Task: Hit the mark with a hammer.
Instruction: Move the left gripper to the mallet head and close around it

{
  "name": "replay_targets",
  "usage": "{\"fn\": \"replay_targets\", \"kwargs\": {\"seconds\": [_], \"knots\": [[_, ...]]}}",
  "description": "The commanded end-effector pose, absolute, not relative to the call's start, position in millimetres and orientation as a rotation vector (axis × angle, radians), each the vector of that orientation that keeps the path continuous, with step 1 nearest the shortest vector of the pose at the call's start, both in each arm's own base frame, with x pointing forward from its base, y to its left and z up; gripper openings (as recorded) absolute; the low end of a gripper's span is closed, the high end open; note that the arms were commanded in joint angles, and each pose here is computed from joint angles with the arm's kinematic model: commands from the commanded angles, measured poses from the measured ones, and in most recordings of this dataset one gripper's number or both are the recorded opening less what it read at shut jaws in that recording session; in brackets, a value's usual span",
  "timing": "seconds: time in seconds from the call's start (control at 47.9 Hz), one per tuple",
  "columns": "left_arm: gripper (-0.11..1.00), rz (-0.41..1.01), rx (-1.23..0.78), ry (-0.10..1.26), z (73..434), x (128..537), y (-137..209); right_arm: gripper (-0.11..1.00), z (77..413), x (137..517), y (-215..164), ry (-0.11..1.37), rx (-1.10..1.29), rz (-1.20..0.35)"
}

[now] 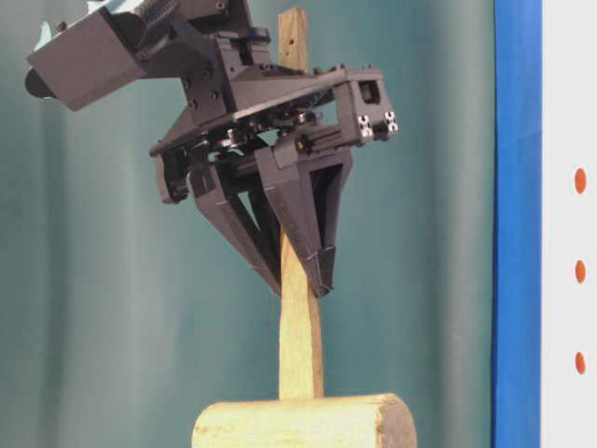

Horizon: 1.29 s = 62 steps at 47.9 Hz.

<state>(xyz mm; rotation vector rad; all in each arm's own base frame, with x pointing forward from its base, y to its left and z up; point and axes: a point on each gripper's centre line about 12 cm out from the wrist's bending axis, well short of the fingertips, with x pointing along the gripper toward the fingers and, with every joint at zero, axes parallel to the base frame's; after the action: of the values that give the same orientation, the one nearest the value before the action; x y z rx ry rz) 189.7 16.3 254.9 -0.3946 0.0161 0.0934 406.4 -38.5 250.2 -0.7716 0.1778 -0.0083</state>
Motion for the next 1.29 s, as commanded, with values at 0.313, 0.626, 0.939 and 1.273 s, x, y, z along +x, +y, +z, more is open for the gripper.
{"fn": "replay_targets", "kwargs": {"seconds": [0.313,0.626,0.939,1.273], "knots": [[0.93,0.136,-0.459,-0.001,257.6,193.3,25.1,0.10,275.2,405.6,-37.7,0.103,-0.774,-0.037],[0.93,0.128,-0.471,-0.020,256.5,216.7,27.1,0.10,276.4,406.0,-37.7,0.100,-0.775,-0.038],[0.93,0.108,-0.469,-0.026,262.0,262.2,27.5,0.10,275.4,405.8,-37.7,0.104,-0.774,-0.037],[0.92,0.107,-0.483,0.007,257.9,277.7,26.5,0.10,275.3,405.7,-38.0,0.106,-0.770,-0.038]]}}
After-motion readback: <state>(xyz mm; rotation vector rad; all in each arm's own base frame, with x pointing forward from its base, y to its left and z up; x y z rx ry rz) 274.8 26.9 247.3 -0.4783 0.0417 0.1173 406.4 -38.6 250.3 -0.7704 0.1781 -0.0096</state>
